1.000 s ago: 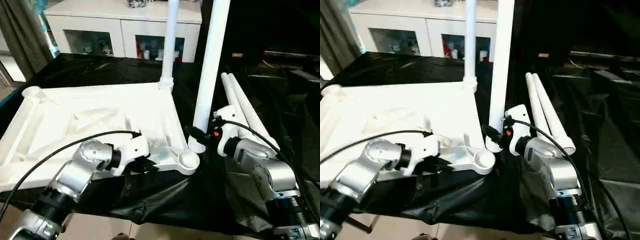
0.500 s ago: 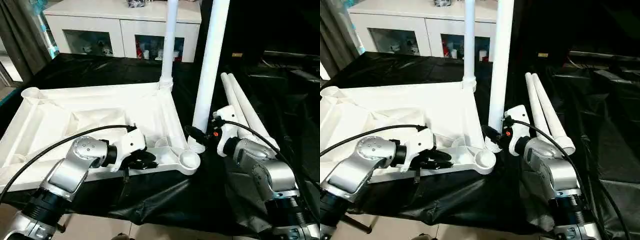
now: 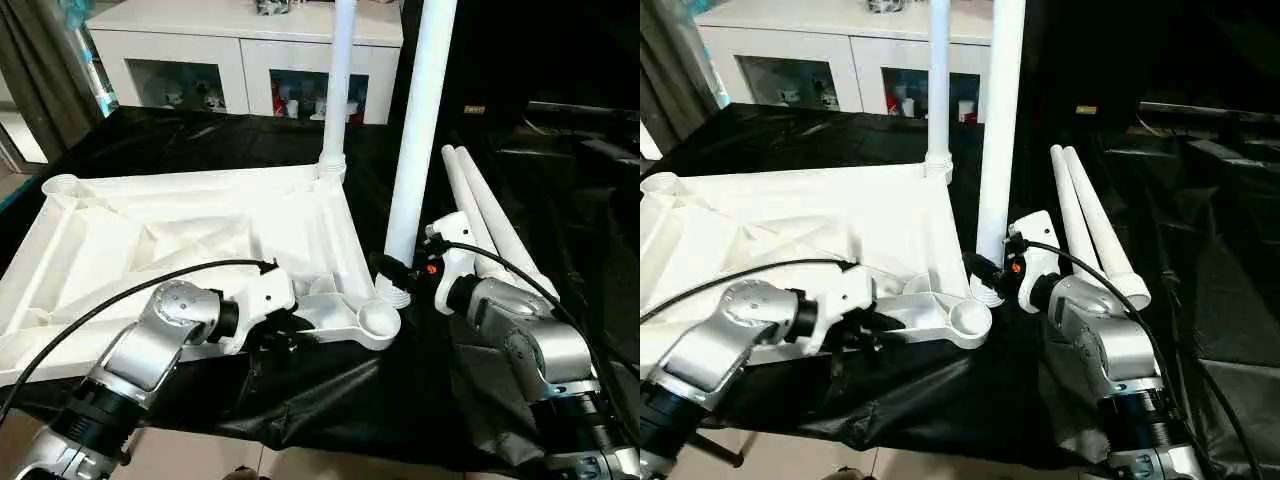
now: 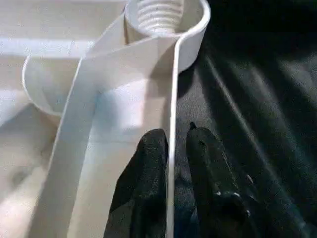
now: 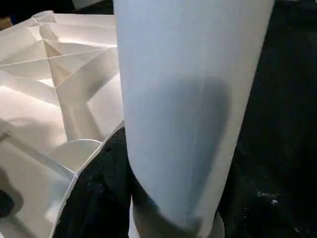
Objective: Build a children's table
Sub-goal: Insert table leg to table base
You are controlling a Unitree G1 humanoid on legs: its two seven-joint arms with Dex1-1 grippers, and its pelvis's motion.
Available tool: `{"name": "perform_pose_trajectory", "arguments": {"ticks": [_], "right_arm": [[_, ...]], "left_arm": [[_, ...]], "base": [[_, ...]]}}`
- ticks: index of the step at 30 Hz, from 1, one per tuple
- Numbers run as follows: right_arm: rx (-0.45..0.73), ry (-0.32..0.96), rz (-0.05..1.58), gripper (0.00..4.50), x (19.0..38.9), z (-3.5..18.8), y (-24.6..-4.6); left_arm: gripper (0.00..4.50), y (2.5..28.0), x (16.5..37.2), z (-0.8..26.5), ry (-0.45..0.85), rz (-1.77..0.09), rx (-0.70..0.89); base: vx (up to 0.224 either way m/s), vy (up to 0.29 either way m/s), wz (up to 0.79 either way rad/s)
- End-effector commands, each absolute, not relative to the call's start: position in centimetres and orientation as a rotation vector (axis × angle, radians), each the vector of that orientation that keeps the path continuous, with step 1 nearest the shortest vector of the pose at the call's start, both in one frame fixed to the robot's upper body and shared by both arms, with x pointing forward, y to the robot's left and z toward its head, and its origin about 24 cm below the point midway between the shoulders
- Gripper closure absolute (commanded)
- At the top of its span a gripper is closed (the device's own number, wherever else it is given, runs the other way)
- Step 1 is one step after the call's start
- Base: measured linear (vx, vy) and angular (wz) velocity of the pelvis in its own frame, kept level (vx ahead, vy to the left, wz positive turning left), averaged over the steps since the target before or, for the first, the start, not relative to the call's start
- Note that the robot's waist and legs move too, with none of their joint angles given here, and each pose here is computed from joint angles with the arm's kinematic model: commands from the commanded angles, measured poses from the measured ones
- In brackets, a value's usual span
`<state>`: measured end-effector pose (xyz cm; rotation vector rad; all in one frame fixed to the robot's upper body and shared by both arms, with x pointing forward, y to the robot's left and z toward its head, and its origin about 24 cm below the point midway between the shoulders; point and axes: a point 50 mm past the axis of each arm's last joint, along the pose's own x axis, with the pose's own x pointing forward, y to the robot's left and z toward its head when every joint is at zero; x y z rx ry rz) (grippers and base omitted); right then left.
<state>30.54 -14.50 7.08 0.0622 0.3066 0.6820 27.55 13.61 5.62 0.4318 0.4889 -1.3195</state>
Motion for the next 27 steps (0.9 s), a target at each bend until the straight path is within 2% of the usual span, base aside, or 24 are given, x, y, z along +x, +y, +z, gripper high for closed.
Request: {"name": "perform_pose_trajectory", "arguments": {"ticks": [1, 17, 19, 22, 25, 27], "right_arm": [[0.042, 0.283, 0.698, 2.6, 30.6, 7.9, -14.2], [0.04, 0.281, 0.713, 2.6, 30.7, 8.1, -14.1], [0.04, 0.281, 0.715, 2.6, 30.6, 8.2, -14.1], [0.042, 0.28, 0.73, 2.6, 30.6, 8.4, -14.0], [0.054, 0.28, 0.751, 2.6, 30.5, 8.6, -13.9], [0.069, 0.279, 0.788, 2.6, 30.4, 8.9, -13.9]], "left_arm": [[3.59, 13.6, 27.7, 5.4, 0.495, -1.314, 0.444], [3.59, 13.3, 27.8, 5.2, 0.482, -1.332, 0.407], [3.93, 13.3, 27.8, 5.1, 0.486, -1.331, 0.405], [3.97, 13.4, 27.9, 5.0, 0.492, -1.324, 0.391], [4.35, 13.6, 27.9, 4.9, 0.503, -1.316, 0.382], [4.35, 13.8, 28.2, 4.9, 0.501, -1.288, 0.377]], "base": [[0.0, 0.0, 0.0], [0.0, 0.0, 0.0], [0.0, 0.0, 0.0], [0.0, 0.0, 0.0], [0.0, 0.0, 0.0], [0.0, 0.0, 0.0]]}}
